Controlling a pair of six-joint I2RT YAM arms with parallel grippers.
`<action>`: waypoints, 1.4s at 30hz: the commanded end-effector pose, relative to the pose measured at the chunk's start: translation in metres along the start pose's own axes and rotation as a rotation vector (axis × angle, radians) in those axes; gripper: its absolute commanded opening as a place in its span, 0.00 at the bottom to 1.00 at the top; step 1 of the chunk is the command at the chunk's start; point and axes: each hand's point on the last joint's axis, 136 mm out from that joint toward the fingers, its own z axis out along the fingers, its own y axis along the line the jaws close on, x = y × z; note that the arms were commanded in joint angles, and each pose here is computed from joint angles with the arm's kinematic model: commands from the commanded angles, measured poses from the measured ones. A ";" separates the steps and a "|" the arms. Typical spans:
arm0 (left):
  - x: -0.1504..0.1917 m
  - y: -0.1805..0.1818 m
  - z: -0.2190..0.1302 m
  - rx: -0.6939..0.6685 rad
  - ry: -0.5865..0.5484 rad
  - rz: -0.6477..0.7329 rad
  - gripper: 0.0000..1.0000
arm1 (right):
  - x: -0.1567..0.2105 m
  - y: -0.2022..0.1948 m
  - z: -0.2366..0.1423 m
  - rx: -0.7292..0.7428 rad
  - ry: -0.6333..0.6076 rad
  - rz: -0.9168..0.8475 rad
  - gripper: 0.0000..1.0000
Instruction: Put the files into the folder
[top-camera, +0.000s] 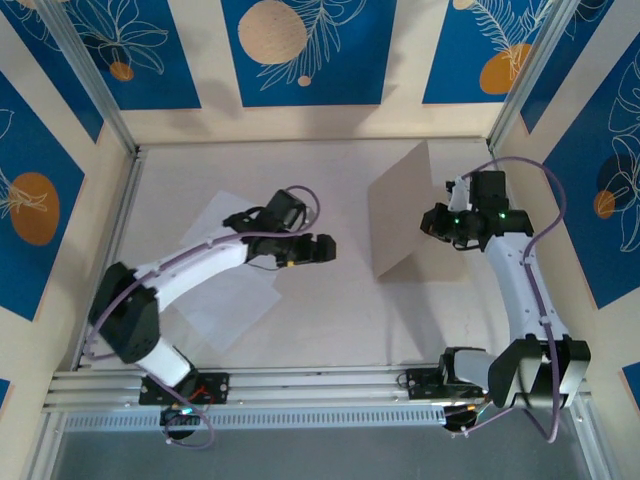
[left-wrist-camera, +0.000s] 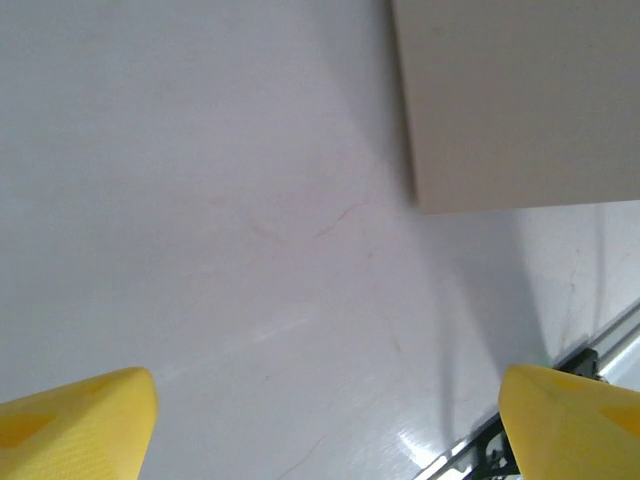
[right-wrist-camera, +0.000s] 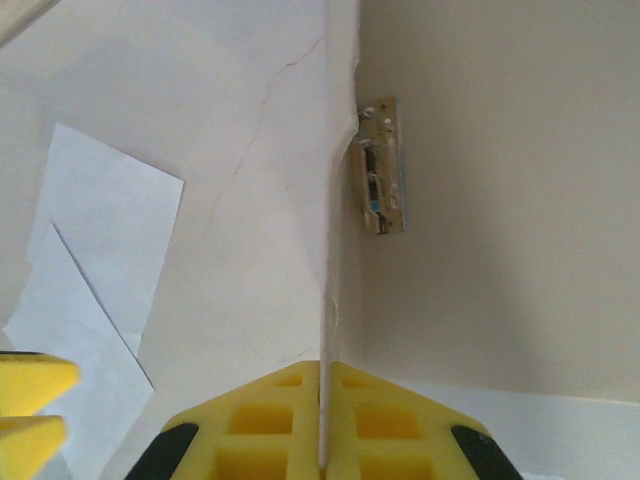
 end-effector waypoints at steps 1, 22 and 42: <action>0.011 0.040 -0.030 -0.131 -0.021 -0.014 0.92 | 0.006 0.011 -0.014 0.063 0.032 -0.129 0.01; 0.036 0.102 -0.111 -0.226 -0.130 -0.085 0.97 | 0.059 0.116 0.055 0.152 0.252 -0.407 0.36; 0.045 0.112 -0.113 -0.206 -0.153 -0.130 0.98 | 0.091 0.178 0.150 -0.167 0.341 -0.162 0.68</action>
